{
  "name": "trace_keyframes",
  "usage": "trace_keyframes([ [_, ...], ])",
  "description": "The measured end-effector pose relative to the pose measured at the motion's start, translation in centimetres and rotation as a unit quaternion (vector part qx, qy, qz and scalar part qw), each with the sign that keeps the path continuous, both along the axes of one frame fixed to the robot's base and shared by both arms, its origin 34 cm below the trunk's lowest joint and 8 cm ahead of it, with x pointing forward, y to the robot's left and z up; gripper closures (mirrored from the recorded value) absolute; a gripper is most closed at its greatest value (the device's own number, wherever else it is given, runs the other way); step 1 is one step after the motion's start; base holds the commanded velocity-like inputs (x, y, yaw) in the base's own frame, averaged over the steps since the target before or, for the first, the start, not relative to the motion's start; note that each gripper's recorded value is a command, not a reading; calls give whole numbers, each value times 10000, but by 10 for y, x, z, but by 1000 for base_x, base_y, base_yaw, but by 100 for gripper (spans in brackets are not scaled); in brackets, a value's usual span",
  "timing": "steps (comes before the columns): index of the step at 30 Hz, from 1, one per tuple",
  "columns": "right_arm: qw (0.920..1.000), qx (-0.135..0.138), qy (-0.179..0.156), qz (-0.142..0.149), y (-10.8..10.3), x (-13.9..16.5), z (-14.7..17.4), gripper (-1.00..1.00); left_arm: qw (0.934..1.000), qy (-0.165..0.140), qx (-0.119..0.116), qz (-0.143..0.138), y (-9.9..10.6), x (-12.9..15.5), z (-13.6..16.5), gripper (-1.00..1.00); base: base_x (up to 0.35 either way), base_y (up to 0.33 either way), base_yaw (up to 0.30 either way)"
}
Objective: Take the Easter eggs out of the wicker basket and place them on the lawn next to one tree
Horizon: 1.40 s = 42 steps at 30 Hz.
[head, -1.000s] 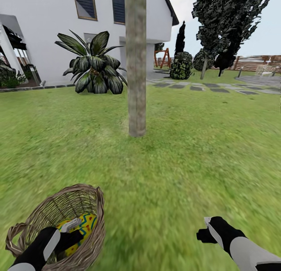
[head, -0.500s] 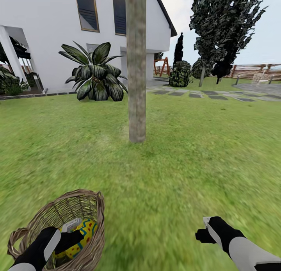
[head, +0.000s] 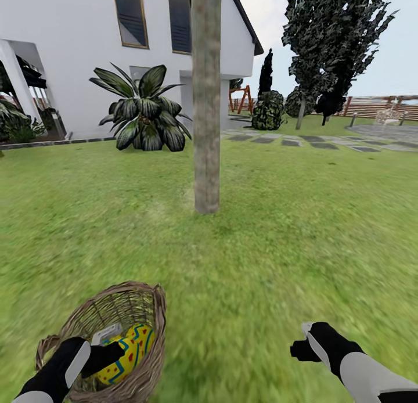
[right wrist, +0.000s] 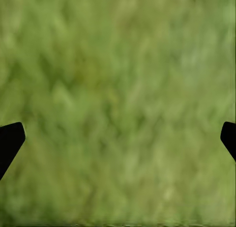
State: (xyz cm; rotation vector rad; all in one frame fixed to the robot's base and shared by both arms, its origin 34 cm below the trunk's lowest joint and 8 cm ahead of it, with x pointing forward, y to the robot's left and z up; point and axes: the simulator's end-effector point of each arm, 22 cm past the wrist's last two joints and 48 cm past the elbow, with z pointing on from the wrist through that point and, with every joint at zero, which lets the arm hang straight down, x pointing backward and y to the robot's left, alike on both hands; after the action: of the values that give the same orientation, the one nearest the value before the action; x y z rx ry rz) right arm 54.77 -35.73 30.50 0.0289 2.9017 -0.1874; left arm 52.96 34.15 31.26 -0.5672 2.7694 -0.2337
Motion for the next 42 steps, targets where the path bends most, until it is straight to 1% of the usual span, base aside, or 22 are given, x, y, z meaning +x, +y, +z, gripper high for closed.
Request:
trace_keyframes([
  [7, 10000, 6, 0, 3, 1, 4, 16, -100, 10000, -10, -6, 1, 0, 4, 16, 100, -25, 43, 0],
  [14, 10000, 49, 1, 30, 9, 8, 30, -100, 10000, -9, -7, 0, 0, 8, 31, 100, 0, 0, 0],
  [18, 10000, 61, 0, 39, 11, 10, 39, -100, 10000, -70, 27, 19, 6, 14, 44, 100, 0, 0, 0],
  [21, 9999, 91, -1, 68, 19, 13, 45, -100, 9999, -92, 32, 32, 8, 16, 52, 100, 0, 0, 0],
  [23, 9999, 84, -1, 73, 20, 14, 49, -100, 9999, -100, 22, 42, 8, 18, 57, 100, 0, 0, 0],
  [29, 10000, 69, 7, 67, 19, 16, 62, -100, 9998, -168, 49, 38, 10, 26, 74, 100, 0, 0, 0],
  [32, 10000, 76, 15, 25, 15, 17, 69, -100, 9998, -172, 27, 19, 6, 27, 80, 100, 0, 0, 7],
  [33, 10000, 74, 14, 16, 14, 17, 71, -100, 9998, -172, 25, 17, 6, 28, 82, 100, 0, 0, 139],
  [38, 9999, 103, 23, 68, 23, 20, 81, -100, 9998, -172, 32, 28, 7, 30, 93, 100, 0, 0, 247],
  [42, 9999, 120, 22, 80, 26, 21, 89, -100, 9998, -172, 31, 27, 7, 32, 102, 100, 0, 0, 65],
])
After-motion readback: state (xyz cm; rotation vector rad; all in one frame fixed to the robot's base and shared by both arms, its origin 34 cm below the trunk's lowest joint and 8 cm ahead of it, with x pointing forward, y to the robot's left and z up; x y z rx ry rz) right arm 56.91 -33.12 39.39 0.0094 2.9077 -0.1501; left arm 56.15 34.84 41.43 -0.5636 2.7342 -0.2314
